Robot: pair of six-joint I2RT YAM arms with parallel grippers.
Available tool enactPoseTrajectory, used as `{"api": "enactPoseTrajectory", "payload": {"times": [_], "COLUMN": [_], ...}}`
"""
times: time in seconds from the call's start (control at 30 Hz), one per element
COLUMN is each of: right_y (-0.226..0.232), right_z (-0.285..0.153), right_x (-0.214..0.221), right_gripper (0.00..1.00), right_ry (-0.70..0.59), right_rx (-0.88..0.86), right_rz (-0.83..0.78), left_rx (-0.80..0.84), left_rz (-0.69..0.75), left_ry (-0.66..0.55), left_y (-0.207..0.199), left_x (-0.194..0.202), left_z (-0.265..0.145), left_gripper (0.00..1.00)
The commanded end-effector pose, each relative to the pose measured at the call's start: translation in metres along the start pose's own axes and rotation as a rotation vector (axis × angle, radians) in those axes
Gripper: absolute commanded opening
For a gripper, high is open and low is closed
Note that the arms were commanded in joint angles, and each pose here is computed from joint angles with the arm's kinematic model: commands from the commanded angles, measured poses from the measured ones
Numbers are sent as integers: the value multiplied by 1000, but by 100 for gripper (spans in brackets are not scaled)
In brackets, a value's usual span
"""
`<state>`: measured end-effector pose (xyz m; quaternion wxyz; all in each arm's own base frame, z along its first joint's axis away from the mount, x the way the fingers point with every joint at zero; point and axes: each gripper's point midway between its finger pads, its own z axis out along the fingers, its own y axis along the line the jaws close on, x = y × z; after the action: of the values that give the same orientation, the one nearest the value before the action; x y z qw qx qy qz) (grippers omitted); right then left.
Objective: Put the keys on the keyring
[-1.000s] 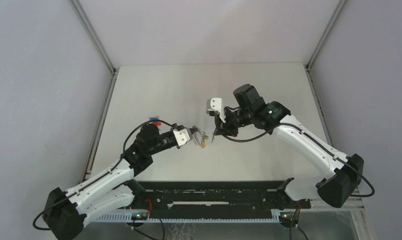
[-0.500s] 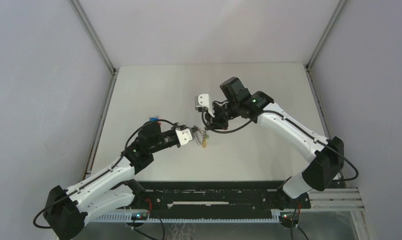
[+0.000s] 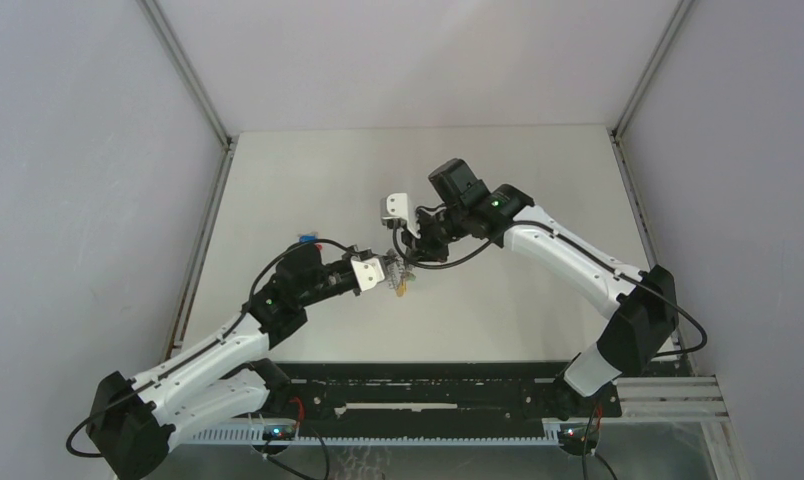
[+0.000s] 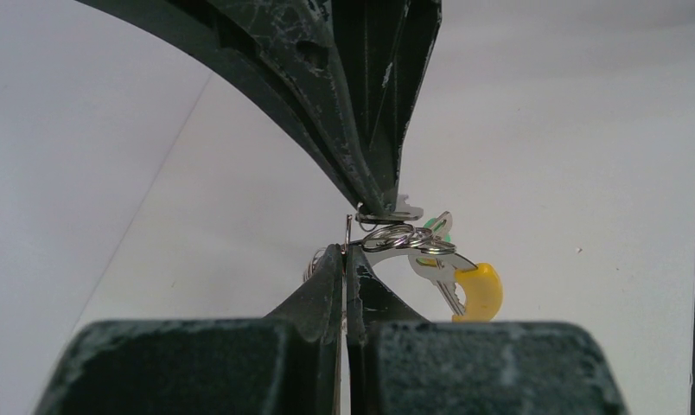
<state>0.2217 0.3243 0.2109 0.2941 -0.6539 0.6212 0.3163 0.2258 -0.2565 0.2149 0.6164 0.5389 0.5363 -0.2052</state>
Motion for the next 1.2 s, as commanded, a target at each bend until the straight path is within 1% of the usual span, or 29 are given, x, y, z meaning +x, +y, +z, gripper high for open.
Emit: {"api": "enactPoseTrajectory", "payload": {"times": [0.0, 0.1, 0.27, 0.43, 0.53, 0.7, 1.17], "right_y": [-9, -11, -5, -3, 0, 6, 10], "right_z": [-10, -10, -14, -20, -19, -16, -17], "right_x": [-30, -22, -14, -10, -10, -8, -13], "right_gripper": [0, 0, 0, 0, 0, 0, 0], "right_ry": [-74, -48, -40, -32, -22, -7, -1], "right_rx": [80, 121, 128, 170, 180, 177, 209], "right_rz": [-88, -131, -244, -288, -340, -371, -392], "left_rx": [-24, -4, 51, 111, 135, 156, 133], "left_rz": [34, 31, 29, 15, 4, -7, -4], "left_ry": [-105, -107, -83, -89, -85, -75, -41], "left_y": [16, 11, 5, 0, -2, -3, 0], "left_x": [-41, -41, -38, -41, -43, -42, -34], "left_z": [0, -2, -6, -7, -5, -1, -1], "left_gripper": [0, 0, 0, 0, 0, 0, 0]}}
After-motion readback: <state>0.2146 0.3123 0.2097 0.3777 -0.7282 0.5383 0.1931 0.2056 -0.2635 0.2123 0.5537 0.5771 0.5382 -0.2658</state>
